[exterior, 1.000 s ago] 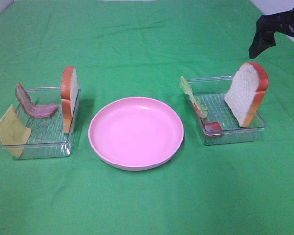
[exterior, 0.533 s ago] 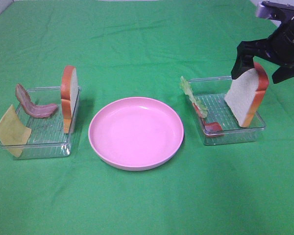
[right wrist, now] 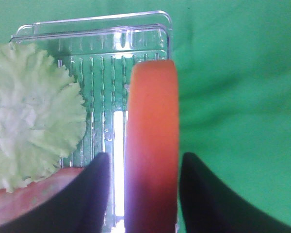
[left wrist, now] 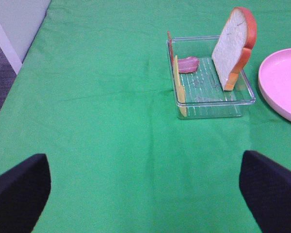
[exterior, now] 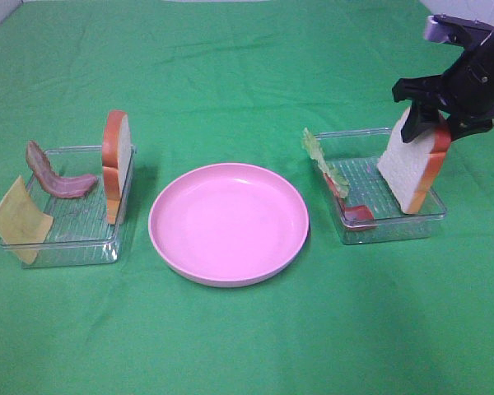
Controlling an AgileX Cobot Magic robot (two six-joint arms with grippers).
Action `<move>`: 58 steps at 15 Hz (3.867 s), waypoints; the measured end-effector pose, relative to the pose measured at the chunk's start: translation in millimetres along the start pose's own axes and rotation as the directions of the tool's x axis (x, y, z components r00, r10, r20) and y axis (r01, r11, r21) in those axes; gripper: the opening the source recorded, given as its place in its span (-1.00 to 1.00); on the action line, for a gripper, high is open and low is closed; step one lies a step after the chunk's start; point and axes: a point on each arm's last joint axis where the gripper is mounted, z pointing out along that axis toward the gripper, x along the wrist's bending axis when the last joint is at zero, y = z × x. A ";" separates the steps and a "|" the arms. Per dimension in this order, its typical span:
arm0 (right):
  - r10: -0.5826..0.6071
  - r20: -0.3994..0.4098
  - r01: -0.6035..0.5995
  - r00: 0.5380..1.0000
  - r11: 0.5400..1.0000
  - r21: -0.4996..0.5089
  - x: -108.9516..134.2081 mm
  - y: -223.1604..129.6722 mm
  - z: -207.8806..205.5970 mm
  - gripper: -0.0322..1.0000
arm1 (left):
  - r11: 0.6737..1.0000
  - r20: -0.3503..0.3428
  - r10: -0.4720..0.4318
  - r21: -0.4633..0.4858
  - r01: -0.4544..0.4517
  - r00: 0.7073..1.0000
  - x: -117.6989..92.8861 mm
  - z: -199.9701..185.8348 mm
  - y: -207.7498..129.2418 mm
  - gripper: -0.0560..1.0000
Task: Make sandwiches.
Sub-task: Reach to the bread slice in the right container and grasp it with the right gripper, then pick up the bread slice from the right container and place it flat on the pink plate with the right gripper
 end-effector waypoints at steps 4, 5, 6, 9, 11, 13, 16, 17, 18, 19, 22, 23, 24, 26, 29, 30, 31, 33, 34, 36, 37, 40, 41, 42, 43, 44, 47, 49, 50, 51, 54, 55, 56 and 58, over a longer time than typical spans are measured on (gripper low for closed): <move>0.001 0.000 -0.001 1.000 1.000 0.002 0.0 -0.2 0.0 -0.50 | 1.000 0.000 0.000 0.000 0.000 1.000 0.0 0.0 0.0 0.98; 0.001 0.000 -0.001 1.000 1.000 -0.001 0.2 0.1 -1.2 -0.50 | 1.000 0.000 0.000 0.000 0.000 1.000 0.0 0.0 0.0 0.98; 0.000 -0.001 0.000 1.000 1.000 -0.004 0.5 0.4 -3.1 -0.50 | 1.000 0.000 0.000 0.000 0.000 1.000 0.0 0.0 0.0 0.98; 0.008 -0.021 -0.009 1.000 0.998 -0.061 6.4 4.4 -30.6 -0.50 | 1.000 0.000 0.000 0.000 0.000 1.000 0.0 0.0 0.0 0.98; 0.018 -0.045 -0.023 0.999 0.994 -0.104 11.7 6.1 -52.8 -0.50 | 1.000 0.000 0.000 0.000 0.000 1.000 0.0 0.0 0.0 0.98; 0.029 -0.080 -0.043 0.996 0.984 -0.172 18.4 7.9 -80.8 -0.50 | 1.000 0.000 0.000 0.000 0.000 1.000 0.0 0.0 0.0 0.98; 0.033 -0.144 -0.070 0.989 0.963 -0.260 33.0 7.2 -118.3 -0.50 | 1.000 0.000 0.000 0.000 0.000 1.000 0.0 0.0 0.0 0.98; 0.010 -0.169 -0.058 0.985 0.958 -0.280 44.9 5.5 -127.8 -0.50 | 1.000 0.000 0.000 0.000 0.000 1.000 0.0 0.0 0.0 0.98; -0.032 -0.201 -0.029 0.979 0.955 -0.296 63.8 2.1 -136.4 -0.50 | 1.000 0.000 0.000 0.000 0.000 1.000 0.0 0.0 0.0 0.98; -0.120 -0.264 0.037 0.957 0.954 -0.297 103.2 -6.8 -141.8 -0.50 | 1.000 0.000 0.000 0.000 0.000 1.000 0.0 0.0 0.0 0.98; -0.179 -0.347 0.089 0.921 0.962 -0.260 147.8 -20.8 -137.8 -0.50 | 1.000 0.000 0.000 0.000 0.000 1.000 0.0 0.0 0.0 0.98; -0.194 -0.372 0.108 0.908 0.965 -0.238 162.6 -26.2 -132.9 -0.50 | 1.000 0.000 0.000 0.000 0.000 1.000 0.0 0.0 0.0 0.98; -0.200 -0.387 0.123 0.900 0.969 -0.214 173.1 -30.3 -126.3 -0.50 | 1.000 0.000 0.000 0.000 0.000 1.000 0.0 0.0 0.0 0.98; -0.220 -0.414 0.169 0.883 0.973 -0.156 196.7 -40.9 -106.9 -0.51 | 1.000 0.000 0.000 0.000 0.000 1.000 0.0 0.0 0.0 0.98; -0.222 -0.418 0.214 0.881 0.975 -0.067 217.1 -51.9 -66.9 -0.51 | 1.000 0.000 0.000 0.000 0.000 1.000 0.0 0.0 0.0 0.98; -0.216 -0.412 0.215 0.885 0.975 -0.052 219.5 -53.0 -54.6 -0.51 | 1.000 0.000 0.000 0.000 0.000 1.000 0.0 0.0 0.0 0.98; -0.207 -0.404 0.213 0.891 0.977 -0.031 220.5 -54.0 -40.9 -0.51 | 1.000 0.000 0.000 0.000 0.000 1.000 0.0 0.0 0.0 0.98; -0.184 -0.400 0.196 0.898 0.981 -0.010 221.7 -54.9 -24.7 -0.51 | 1.000 0.000 0.000 0.000 0.000 1.000 0.0 0.0 0.0 0.98; -0.163 -0.401 0.177 0.901 0.984 -0.002 222.4 -54.9 -15.7 -0.51 | 1.000 0.000 0.000 0.000 0.000 1.000 0.0 0.0 0.0 0.98; -0.123 -0.400 0.133 0.908 0.991 -0.001 223.6 -54.0 1.3 -0.51 | 1.000 0.000 0.000 0.000 0.000 1.000 0.0 0.0 0.0 0.98; -0.114 -0.399 0.127 0.910 0.992 0.006 223.7 -54.6 5.3 -0.51 | 1.000 0.000 0.000 0.000 0.000 1.000 0.0 0.0 0.0 0.98; -0.096 -0.392 0.114 0.915 0.993 0.023 223.5 -56.4 17.3 -0.51 | 1.000 0.000 0.000 0.000 0.000 1.000 0.0 0.0 0.0 0.98; -0.096 -0.392 0.114 0.915 0.993 0.023 223.5 -56.4 17.3 -0.51 | 1.000 0.000 0.000 0.000 0.000 1.000 0.0 0.0 0.0 0.98; -0.087 -0.388 0.110 0.917 0.993 0.037 223.2 -58.1 24.1 -0.51 | 1.000 0.000 0.000 0.000 0.000 1.000 0.0 0.0 0.0 0.98; -0.084 -0.386 0.109 0.918 0.993 0.042 223.0 -58.7 26.5 -0.51 | 1.000 0.000 0.000 0.000 0.000 1.000 0.0 0.0 0.0 0.98; -0.082 -0.383 0.109 0.920 0.993 0.050 222.7 -59.8 30.1 -0.51 | 1.000 0.000 0.000 0.000 0.000 1.000 0.0 0.0 0.0 0.98; -0.095 -0.371 0.124 0.924 0.991 0.056 221.5 -61.3 35.2 -0.34 | 1.000 0.000 0.000 0.000 0.000 1.000 0.0 0.0 0.0 0.98; -0.133 -0.352 0.159 0.927 0.986 0.045 219.6 -61.3 36.0 0.13 | 1.000 0.000 0.000 0.000 0.000 1.000 0.0 0.0 0.0 0.98; -0.166 -0.335 0.189 0.928 0.981 0.037 217.9 -61.4 36.6 0.65 | 1.000 0.000 0.000 0.000 0.000 1.000 0.0 0.0 0.0 0.98; -0.172 -0.332 0.195 0.927 0.980 0.036 217.7 -61.4 36.3 0.75 | 1.000 0.000 0.000 0.000 0.000 1.000 0.0 0.0 0.0 0.98; -0.216 -0.326 0.226 0.920 0.974 -0.007 217.3 -56.7 19.7 0.91 | 1.000 0.000 0.000 0.000 0.000 1.000 0.0 0.0 0.0 0.98; -0.235 -0.325 0.236 0.916 0.971 -0.037 217.3 -53.6 8.7 0.92 | 1.000 0.000 0.000 0.000 0.000 1.000 0.0 0.0 0.0 0.98; -0.281 -0.320 0.258 0.905 0.960 -0.113 216.8 -46.9 -20.0 0.93 | 1.000 0.000 0.000 0.000 0.000 1.000 0.0 0.0 0.0 0.98; -0.325 -0.302 0.284 0.896 0.943 -0.171 215.0 -43.0 -40.6 0.93 | 1.000 0.000 0.000 0.000 0.000 1.000 0.0 0.0 0.0 0.98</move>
